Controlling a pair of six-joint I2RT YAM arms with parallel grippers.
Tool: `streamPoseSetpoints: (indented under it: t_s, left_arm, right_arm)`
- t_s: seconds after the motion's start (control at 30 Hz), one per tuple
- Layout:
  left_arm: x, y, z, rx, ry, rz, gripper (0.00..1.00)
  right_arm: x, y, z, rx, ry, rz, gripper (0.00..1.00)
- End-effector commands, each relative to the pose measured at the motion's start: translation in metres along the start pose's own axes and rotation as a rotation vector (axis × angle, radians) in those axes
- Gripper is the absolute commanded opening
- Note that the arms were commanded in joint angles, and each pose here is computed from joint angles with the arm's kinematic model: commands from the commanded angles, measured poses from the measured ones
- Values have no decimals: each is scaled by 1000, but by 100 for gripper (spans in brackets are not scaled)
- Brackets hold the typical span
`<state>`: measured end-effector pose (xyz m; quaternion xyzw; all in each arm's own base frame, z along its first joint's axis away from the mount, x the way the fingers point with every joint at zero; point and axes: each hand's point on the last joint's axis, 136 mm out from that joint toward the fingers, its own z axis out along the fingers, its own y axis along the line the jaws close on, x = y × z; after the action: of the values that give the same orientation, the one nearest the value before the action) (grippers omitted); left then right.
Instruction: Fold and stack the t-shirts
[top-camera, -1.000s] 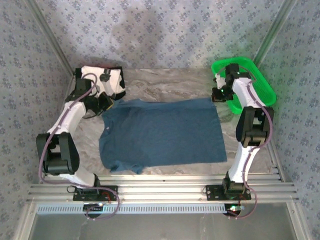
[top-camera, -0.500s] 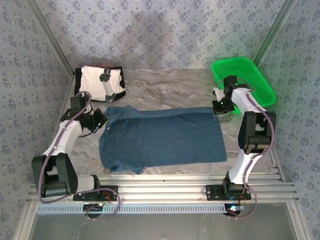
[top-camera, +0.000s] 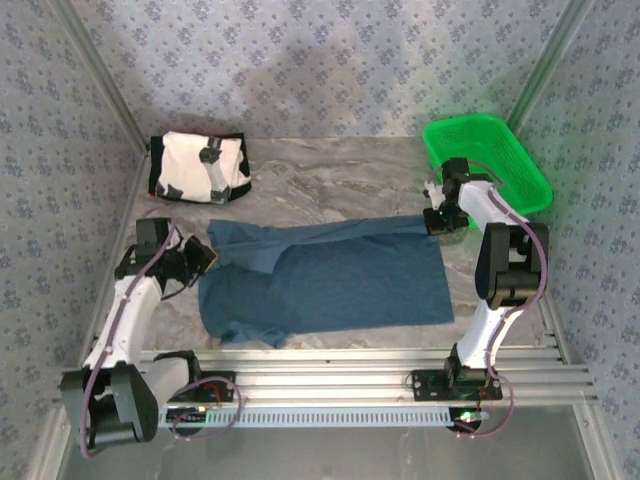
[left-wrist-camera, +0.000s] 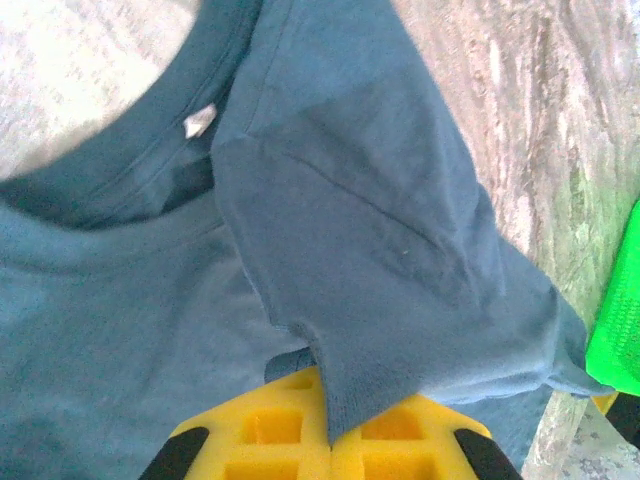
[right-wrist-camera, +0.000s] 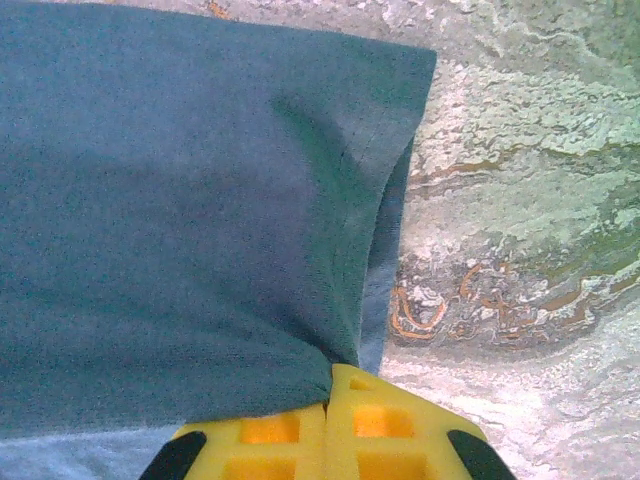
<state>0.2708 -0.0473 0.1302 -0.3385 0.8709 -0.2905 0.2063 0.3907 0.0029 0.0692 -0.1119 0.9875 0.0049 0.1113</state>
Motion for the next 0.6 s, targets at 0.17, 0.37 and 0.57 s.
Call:
streamPoseSetpoints:
  t_s: [0.17, 0.37, 0.57]
  left_arm:
    - [32, 35, 6, -64, 55, -78, 0]
    - [46, 53, 20, -120, 97, -91, 0]
    - [54, 68, 26, -161, 108, -98, 0]
  right_arm:
    - [3, -8, -1, 63, 12, -24, 0]
    - [11, -5, 9, 69, 41, -33, 0]
    - [14, -3, 15, 83, 66, -45, 0]
